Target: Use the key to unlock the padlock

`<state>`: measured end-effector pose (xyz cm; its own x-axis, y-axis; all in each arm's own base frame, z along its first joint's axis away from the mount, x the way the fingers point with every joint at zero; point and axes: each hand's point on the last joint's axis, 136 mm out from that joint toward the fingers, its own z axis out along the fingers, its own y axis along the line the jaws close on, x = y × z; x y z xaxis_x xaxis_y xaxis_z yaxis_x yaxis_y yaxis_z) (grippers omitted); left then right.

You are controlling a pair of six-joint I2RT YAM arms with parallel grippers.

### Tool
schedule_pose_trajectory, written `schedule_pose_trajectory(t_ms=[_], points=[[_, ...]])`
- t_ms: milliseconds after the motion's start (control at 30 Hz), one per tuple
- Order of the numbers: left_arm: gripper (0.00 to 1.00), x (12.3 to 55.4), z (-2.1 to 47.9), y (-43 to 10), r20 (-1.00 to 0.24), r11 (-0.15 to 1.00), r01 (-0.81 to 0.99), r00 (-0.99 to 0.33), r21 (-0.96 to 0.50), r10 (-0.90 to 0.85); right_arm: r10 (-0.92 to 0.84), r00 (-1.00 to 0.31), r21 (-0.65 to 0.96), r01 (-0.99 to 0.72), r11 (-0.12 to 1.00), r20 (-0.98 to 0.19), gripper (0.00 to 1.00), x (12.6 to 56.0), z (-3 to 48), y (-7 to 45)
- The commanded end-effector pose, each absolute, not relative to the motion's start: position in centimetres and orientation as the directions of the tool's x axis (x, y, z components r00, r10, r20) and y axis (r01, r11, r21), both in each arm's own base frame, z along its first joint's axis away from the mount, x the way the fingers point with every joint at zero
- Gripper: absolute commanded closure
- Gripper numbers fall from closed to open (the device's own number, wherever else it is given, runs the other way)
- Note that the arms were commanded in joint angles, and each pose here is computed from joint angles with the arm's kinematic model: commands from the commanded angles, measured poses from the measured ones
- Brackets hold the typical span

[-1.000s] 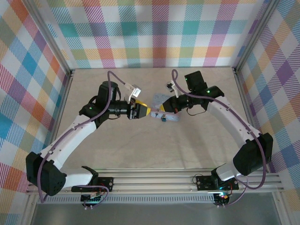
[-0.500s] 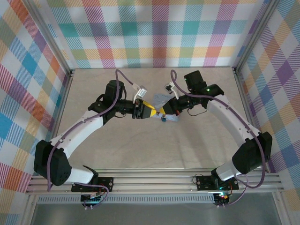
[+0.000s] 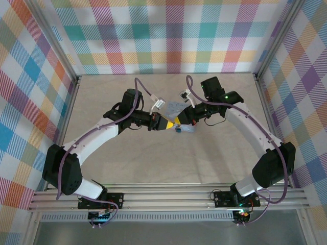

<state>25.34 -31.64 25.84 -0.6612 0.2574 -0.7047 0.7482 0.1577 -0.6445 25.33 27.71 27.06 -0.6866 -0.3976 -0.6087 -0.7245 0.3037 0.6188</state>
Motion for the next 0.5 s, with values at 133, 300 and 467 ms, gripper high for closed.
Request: schedule_pose_trajectory(t_ms=[133, 300, 467], points=[[1.00, 26.0, 26.5, -31.6, -0.730, 0.210, 0.753, -0.657, -0.624, 0.186, -0.194, -0.748, 0.659, -0.655, 0.369, -0.635, 0.58, 28.0, 29.8, 27.7], [1.00, 26.9, 26.6, -31.2, -0.717, 0.263, 0.709, -0.692, -0.654, 0.084, 0.024, -0.794, 0.741, -0.555, 0.377, -0.607, 0.47, 29.9, 31.5, 25.6], [1.00, 27.6, 27.8, -31.0, -0.702, 0.265, 0.674, -0.712, -0.690, -0.017, 0.087, -0.821, 0.792, -0.509, 0.337, -0.564, 0.49, 29.6, 30.8, 25.9]])
